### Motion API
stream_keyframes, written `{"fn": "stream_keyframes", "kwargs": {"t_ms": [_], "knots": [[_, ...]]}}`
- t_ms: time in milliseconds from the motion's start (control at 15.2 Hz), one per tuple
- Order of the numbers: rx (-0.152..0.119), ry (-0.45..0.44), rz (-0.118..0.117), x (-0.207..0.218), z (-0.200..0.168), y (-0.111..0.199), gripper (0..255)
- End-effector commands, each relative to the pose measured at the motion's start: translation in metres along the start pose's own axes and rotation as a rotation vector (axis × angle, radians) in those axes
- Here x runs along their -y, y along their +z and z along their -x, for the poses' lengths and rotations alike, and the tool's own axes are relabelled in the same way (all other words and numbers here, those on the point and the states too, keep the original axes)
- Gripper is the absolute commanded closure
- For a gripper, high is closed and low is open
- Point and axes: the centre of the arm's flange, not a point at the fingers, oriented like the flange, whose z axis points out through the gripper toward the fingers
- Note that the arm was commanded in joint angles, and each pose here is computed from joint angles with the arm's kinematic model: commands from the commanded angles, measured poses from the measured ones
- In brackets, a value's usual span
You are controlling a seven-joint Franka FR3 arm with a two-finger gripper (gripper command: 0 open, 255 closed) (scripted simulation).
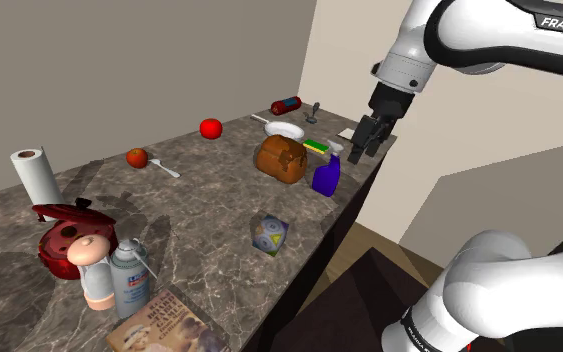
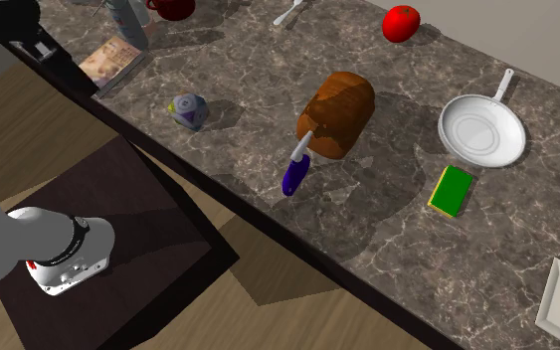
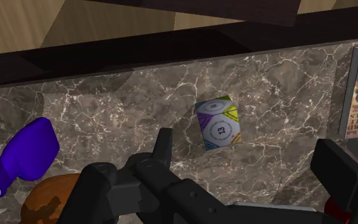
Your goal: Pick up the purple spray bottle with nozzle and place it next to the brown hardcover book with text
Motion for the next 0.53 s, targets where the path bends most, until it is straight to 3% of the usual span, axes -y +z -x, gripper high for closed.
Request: {"fn": "stream_keyframes", "kwargs": {"t_ms": [0,462], "knots": [[0.0,0.0,0.0,0.0,0.0,0.0,0],[0.018,-0.011,0.019,-0.074,-0.047,0.025,0]]}}
